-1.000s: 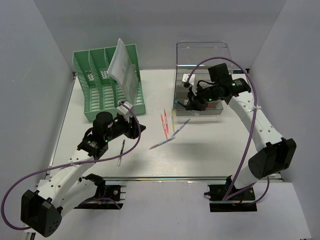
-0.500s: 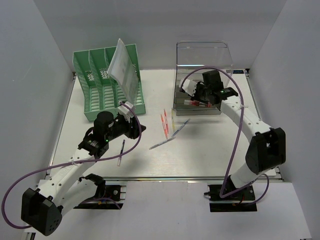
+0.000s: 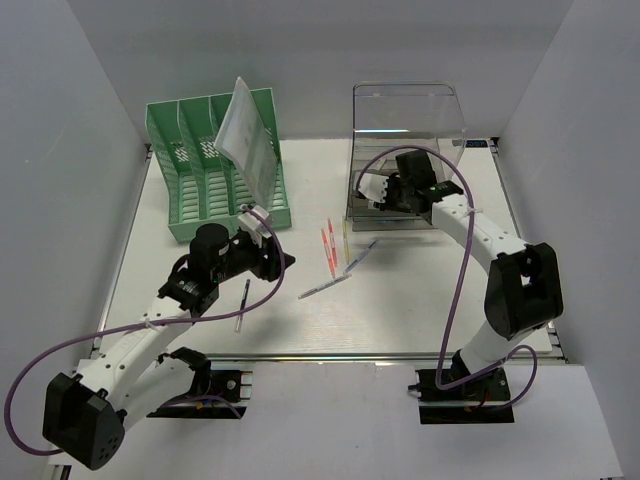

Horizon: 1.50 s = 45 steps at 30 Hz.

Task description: Organize the desk

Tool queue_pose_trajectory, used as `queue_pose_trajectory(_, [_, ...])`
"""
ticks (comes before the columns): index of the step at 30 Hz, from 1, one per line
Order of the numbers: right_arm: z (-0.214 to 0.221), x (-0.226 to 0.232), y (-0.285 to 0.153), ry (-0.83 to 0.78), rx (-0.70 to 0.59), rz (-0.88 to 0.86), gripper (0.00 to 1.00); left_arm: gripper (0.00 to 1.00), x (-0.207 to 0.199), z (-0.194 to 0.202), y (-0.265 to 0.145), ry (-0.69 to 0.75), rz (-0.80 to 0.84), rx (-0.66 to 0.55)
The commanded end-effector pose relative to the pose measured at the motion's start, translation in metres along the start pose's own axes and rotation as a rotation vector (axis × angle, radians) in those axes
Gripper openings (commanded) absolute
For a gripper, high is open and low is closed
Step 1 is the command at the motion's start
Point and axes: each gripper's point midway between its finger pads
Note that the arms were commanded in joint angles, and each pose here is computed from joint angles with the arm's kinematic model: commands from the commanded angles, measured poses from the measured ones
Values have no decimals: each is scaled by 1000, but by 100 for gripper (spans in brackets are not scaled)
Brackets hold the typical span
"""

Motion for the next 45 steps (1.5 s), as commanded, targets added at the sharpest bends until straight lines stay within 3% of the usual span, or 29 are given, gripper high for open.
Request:
queue_pose_trajectory(1, [-3,-12,-3,-5,6,35,41,66,-14,3,2,19,88,-2])
queue_pose_trajectory(5, [-32,-39,-64,192,-143,148,29,60,-24,11,4,1,142,17])
queue_pose_trajectory(6, [-44,-32,-76,266,-228,122,19,56,-25,16,7,-7,151,39])
queue_pose_trajectory(8, [-59,-22,-113,484,-338,119,9,50,-35,26,12,-26,185,81])
queue_pose_trajectory(9, [-77,-7,-123,535,-436,52,0,48,-39,29,15,-35,195,97])
queue_pose_trajectory(10, [-82,29,-120,640,-455,-56,0,45,-40,35,21,-53,195,128])
queue_pose_trajectory(12, [-100,58,-142,688,-568,-154,0,44,-48,37,29,-53,184,167])
queue_pose_trajectory(13, [-99,83,-138,743,-565,-219,0,45,-47,45,36,-60,162,208])
queue_pose_trajectory(14, [-103,88,-150,748,-613,-225,8,48,-48,55,38,-61,128,257])
queue_pose_trajectory(15, [-102,95,-151,762,-622,-235,35,51,-52,49,41,-56,113,262])
queue_pose_trajectory(17, [-98,104,-157,774,-649,-220,63,56,-51,64,46,-45,51,332])
queue_pose_trajectory(21, [-89,107,-156,811,-661,-192,67,62,-50,56,58,-19,-73,350])
queue_pose_trajectory(23, [-79,106,-149,875,-628,-178,61,62,-46,62,65,-28,-130,377])
queue_pose_trajectory(24, [-75,106,-145,896,-614,-178,46,62,-47,61,68,-37,-157,366])
queue_pose_trajectory(25, [-72,108,-141,909,-598,-185,38,61,-48,54,73,-45,-161,343])
queue_pose_trajectory(26, [-66,110,-138,939,-583,-187,22,58,-47,56,78,-44,-183,338])
queue_pose_trajectory(27, [-64,111,-136,950,-580,-189,14,56,-51,50,84,-37,-180,309])
queue_pose_trajectory(28, [-65,115,-135,955,-592,-209,8,54,-52,46,89,-35,-176,294])
queue_pose_trajectory(29, [-61,118,-132,976,-592,-209,3,42,-54,52,96,-16,-170,308])
queue_pose_trajectory(31, [-58,115,-135,980,-599,-189,1,36,-61,48,109,3,-139,292])
queue_pose_trajectory(33, [-53,109,-140,976,-603,-139,4,31,-62,50,123,31,-119,294])
queue_pose_trajectory(35, [-48,110,-140,963,-593,-102,25,31,-70,46,133,66,-81,281])
queue_pose_trajectory(38, [-44,110,-145,937,-591,-61,43,38,-72,40,150,83,-79,279])
queue_pose_trajectory(42, [-40,112,-145,940,-586,-54,47,51,-65,46,158,111,-121,336])
queue_pose_trajectory(45, [-39,113,-144,938,-583,-56,47,52,-58,45,151,103,-146,339])
Point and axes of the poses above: each gripper's point midway between its finger pads, its own y axis out along the fingers, its own x axis along the line the jaws close on, z = x × y, and after that the axes turned 12 degrees about -y, right-handed
